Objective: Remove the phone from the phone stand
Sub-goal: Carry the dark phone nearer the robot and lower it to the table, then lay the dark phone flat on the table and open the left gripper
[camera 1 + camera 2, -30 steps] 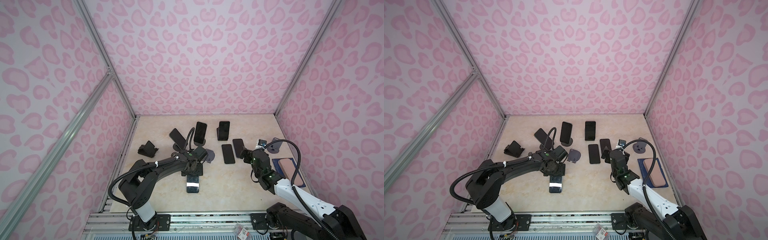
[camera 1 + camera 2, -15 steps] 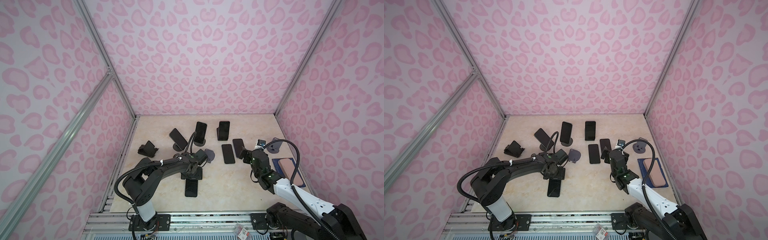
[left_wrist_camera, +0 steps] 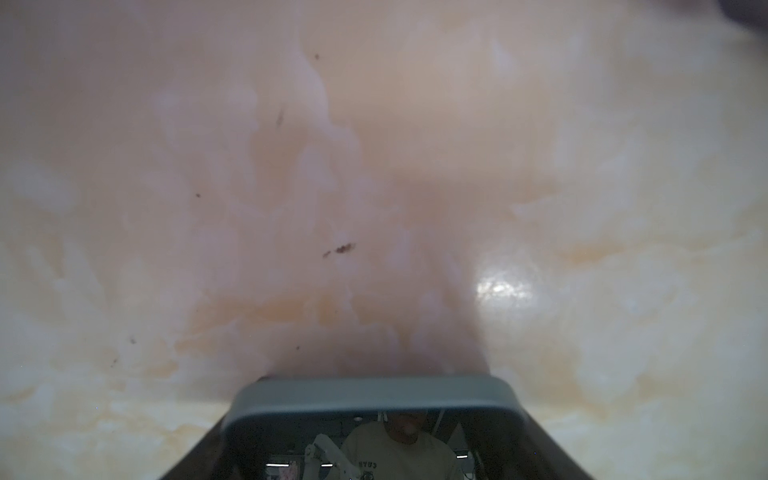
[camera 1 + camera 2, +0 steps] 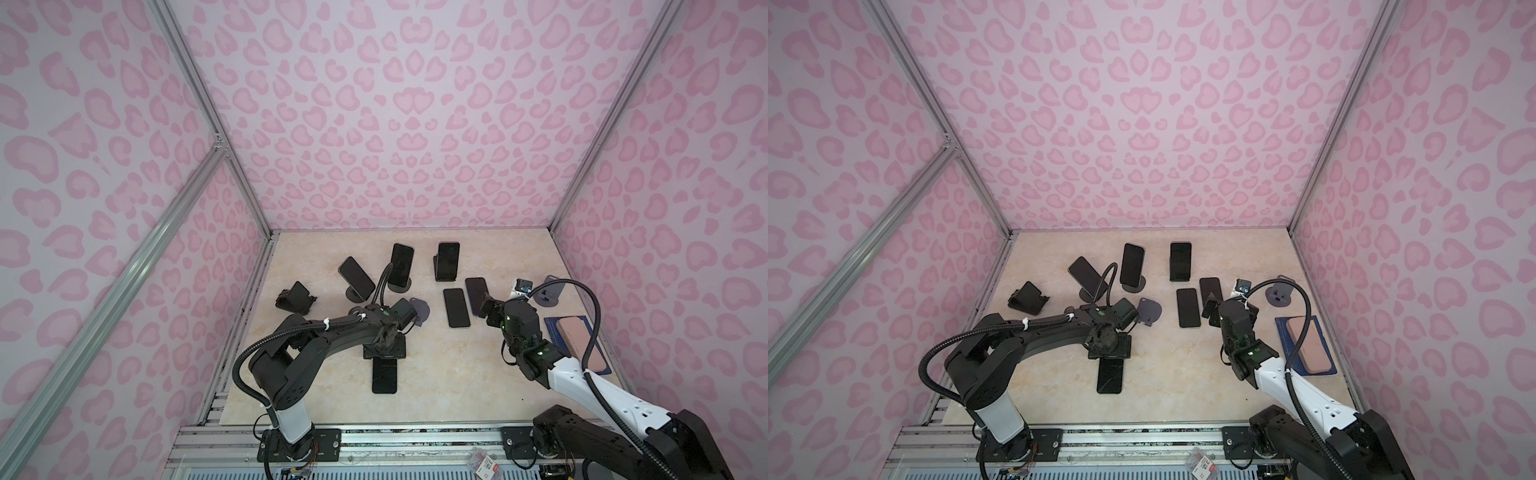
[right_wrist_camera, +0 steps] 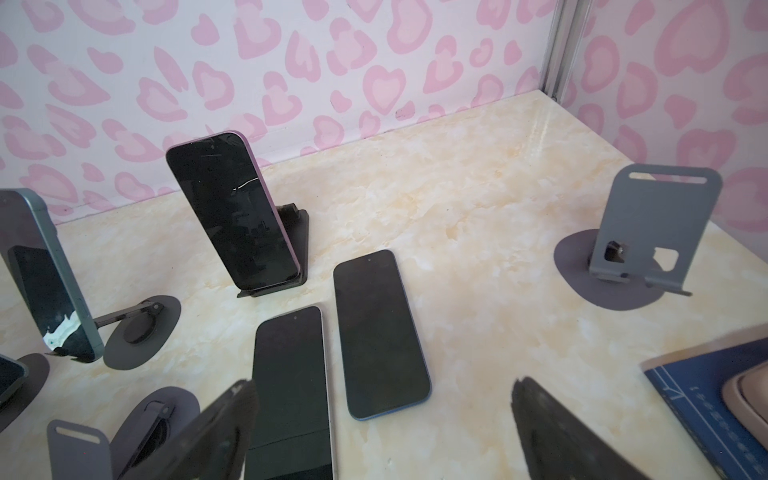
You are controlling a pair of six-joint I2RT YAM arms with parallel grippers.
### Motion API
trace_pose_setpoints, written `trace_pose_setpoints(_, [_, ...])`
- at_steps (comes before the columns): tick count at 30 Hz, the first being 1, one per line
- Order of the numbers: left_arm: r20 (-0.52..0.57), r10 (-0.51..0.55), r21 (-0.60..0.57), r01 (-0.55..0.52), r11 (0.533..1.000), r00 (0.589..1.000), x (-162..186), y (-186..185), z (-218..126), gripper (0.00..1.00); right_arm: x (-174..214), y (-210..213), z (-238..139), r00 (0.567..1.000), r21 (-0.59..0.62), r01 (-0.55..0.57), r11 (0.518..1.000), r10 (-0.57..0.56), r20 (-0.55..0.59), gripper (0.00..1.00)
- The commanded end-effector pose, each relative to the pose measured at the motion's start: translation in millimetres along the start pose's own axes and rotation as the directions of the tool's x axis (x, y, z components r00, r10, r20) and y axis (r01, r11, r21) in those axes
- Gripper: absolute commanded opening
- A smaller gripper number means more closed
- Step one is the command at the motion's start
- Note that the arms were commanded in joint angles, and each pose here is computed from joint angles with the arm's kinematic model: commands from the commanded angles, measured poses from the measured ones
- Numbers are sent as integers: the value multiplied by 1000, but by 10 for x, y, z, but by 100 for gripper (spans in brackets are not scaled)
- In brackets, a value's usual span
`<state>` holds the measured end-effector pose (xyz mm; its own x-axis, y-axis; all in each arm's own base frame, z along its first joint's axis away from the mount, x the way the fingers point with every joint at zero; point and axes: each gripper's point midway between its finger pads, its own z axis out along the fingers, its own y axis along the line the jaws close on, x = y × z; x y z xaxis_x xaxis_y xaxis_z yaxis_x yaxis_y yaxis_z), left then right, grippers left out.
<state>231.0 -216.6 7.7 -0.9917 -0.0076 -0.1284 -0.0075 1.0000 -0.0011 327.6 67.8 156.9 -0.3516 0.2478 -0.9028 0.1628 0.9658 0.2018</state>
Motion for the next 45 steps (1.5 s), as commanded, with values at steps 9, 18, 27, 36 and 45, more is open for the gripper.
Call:
trace_pose_setpoints(9, [14, -43, -63, 43, 997, 999, 19, 123, 141, 78, -6, 0, -37, 1000, -11, -29, 1000, 29, 10, 98])
trace_pose_setpoints(18, [6, -46, -53, 46, 998, 999, 19, 77, 174, 80, -21, -8, -55, 999, -11, -31, 999, 31, 15, 98])
trace_pose_setpoints(27, [19, -51, -30, 51, 998, 999, -12, 23, 169, 82, -6, -12, -41, 999, -7, -31, 999, 31, 10, 98])
trace_pose_setpoints(36, [58, -52, 31, 51, 998, 997, -90, -71, -36, 84, 4, -4, -34, 999, -10, -32, 999, 32, 8, 98])
trace_pose_setpoints(45, [264, -39, 184, -11, 983, 964, -405, -202, -851, 87, 22, 14, -38, 1000, -16, -25, 1000, 25, 3, 98])
